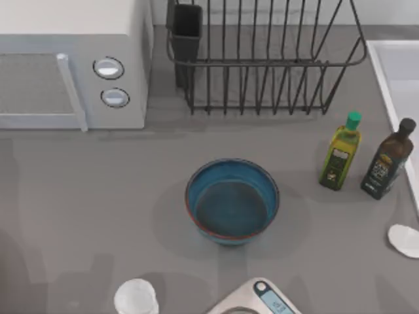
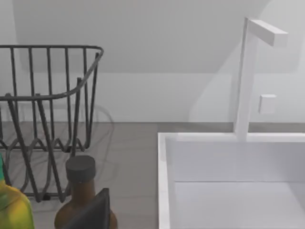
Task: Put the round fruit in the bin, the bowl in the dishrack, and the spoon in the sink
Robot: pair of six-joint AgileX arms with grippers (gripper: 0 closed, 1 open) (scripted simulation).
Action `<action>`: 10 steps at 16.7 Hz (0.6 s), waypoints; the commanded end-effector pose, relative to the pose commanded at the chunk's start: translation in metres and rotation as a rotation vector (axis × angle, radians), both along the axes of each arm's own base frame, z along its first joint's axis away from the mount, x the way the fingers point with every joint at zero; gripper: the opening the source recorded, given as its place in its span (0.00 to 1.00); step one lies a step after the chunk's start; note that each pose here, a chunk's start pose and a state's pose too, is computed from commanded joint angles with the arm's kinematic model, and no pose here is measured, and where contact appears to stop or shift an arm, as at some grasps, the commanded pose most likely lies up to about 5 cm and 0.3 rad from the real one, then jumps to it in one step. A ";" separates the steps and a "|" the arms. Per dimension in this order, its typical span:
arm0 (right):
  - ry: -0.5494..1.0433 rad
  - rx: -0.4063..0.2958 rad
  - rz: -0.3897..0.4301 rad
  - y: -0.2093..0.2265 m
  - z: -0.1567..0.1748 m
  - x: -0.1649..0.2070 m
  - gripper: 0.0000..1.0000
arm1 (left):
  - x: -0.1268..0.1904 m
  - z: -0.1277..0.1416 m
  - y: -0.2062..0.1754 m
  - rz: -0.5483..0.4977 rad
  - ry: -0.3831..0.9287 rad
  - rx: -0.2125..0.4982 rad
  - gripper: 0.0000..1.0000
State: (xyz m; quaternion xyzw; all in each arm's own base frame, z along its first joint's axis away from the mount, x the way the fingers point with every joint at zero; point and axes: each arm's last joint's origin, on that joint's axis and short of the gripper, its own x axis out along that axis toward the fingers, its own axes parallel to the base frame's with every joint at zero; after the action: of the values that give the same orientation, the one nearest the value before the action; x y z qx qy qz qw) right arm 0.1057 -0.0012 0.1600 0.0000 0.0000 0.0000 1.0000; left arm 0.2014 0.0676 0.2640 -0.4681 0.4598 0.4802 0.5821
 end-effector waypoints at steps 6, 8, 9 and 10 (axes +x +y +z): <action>0.000 0.000 0.000 0.000 0.000 0.000 1.00 | 0.005 -0.029 0.004 -0.007 0.012 -0.005 0.00; 0.000 0.000 0.000 0.000 0.000 0.000 1.00 | 0.008 -0.044 0.007 -0.003 -0.016 0.004 0.00; 0.000 0.000 0.000 0.000 0.000 0.000 1.00 | 0.008 -0.053 0.007 -0.002 -0.016 0.005 0.00; 0.000 0.000 0.000 0.000 0.000 0.000 1.00 | 0.007 -0.061 0.008 -0.002 -0.010 0.003 0.00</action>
State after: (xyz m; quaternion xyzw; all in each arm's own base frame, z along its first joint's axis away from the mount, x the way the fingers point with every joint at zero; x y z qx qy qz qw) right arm 0.1057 -0.0012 0.1600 0.0000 0.0000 0.0000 1.0000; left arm 0.2088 0.0757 0.2028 -0.4693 0.4566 0.4779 0.5855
